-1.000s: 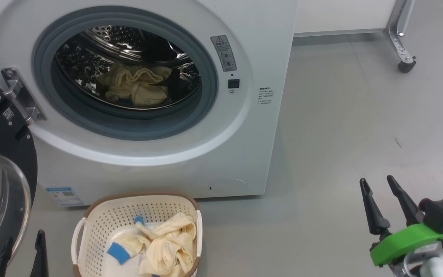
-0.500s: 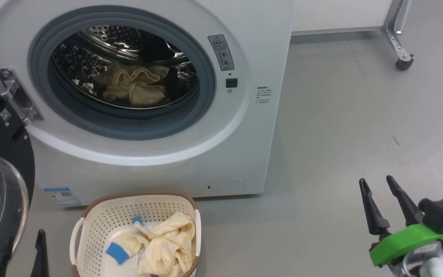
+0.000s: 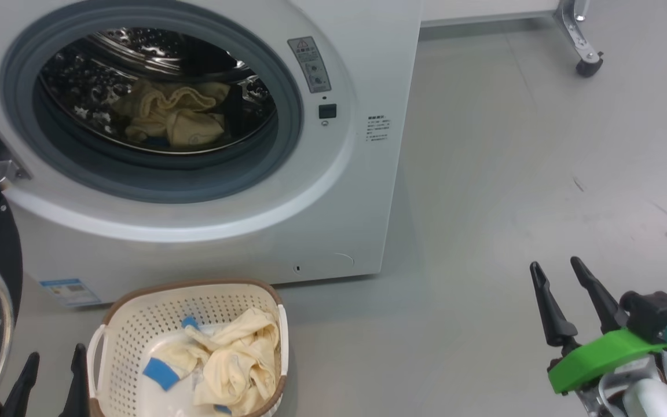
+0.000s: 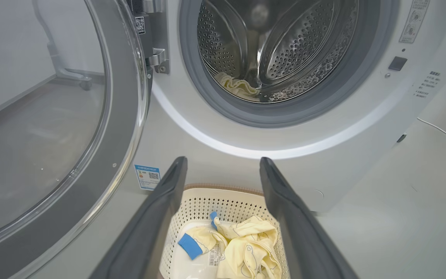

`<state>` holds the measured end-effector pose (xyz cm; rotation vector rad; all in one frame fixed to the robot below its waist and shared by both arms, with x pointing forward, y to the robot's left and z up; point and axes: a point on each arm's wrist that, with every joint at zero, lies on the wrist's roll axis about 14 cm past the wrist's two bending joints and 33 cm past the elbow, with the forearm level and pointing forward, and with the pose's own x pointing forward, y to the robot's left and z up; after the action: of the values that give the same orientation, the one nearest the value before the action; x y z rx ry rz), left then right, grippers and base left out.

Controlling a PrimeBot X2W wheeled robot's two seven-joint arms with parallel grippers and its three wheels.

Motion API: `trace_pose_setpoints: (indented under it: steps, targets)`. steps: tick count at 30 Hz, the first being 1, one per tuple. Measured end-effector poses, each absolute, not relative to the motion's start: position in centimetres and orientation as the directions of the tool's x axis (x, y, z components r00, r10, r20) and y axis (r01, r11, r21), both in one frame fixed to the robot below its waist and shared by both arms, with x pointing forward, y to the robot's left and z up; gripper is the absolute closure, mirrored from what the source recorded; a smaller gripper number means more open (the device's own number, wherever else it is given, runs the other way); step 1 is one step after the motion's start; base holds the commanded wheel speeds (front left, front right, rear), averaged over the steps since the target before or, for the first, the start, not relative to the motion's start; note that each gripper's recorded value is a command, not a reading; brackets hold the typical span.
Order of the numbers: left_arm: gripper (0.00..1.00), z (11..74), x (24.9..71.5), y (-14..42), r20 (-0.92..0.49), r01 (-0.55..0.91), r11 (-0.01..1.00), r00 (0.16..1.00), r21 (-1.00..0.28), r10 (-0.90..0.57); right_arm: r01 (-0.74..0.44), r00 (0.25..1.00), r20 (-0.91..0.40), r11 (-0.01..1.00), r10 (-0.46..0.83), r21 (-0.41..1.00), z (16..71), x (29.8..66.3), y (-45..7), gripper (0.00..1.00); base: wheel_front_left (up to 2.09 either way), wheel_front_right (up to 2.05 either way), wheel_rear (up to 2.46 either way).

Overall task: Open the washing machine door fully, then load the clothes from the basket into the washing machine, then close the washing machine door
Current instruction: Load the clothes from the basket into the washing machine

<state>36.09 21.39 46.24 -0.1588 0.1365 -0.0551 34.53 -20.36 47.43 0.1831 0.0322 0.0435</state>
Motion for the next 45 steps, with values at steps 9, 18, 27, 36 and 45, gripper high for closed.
trace_pose_setpoints:
  steps: [9, 18, 27, 36, 45]
  targets:
    - [0.0, 44.0, 40.6, 18.6, -0.178, 0.119, 0.978, 0.973, -0.17, -0.149, -0.028, 0.998, -0.059, 0.983, 0.039, 0.179, 46.5, 36.7, -20.7, 0.0, 0.0, 0.0, 0.0]
    - [0.0, 38.8, 44.1, 15.5, -0.296, 0.192, 0.958, 0.921, -0.215, -0.251, 0.006, 0.992, -0.124, 0.984, 0.017, 0.18, 44.1, 38.6, -21.3, 0.0, 0.0, 0.0, 0.0]
    - [0.0, 32.1, 45.4, 12.6, -0.465, 0.244, 0.936, 0.818, -0.254, -0.34, 0.011, 0.989, -0.148, 0.986, 0.014, 0.165, 42.8, 40.8, -21.8, 0.0, 0.0, 0.0, 0.0]
    - [0.0, 24.8, 44.9, 10.4, -0.664, 0.253, 0.929, 0.649, -0.27, -0.37, 0.015, 0.983, -0.183, 0.989, 0.013, 0.149, 41.1, 42.3, -22.1, 0.0, 0.0, 0.0, 0.0]
    - [0.0, 19.0, 43.5, 8.9, -0.792, 0.223, 0.929, 0.486, -0.296, -0.369, 0.027, 0.976, -0.217, 0.991, 0.001, 0.128, 39.3, 43.5, -22.8, 0.0, 0.0, 0.0, 0.0]
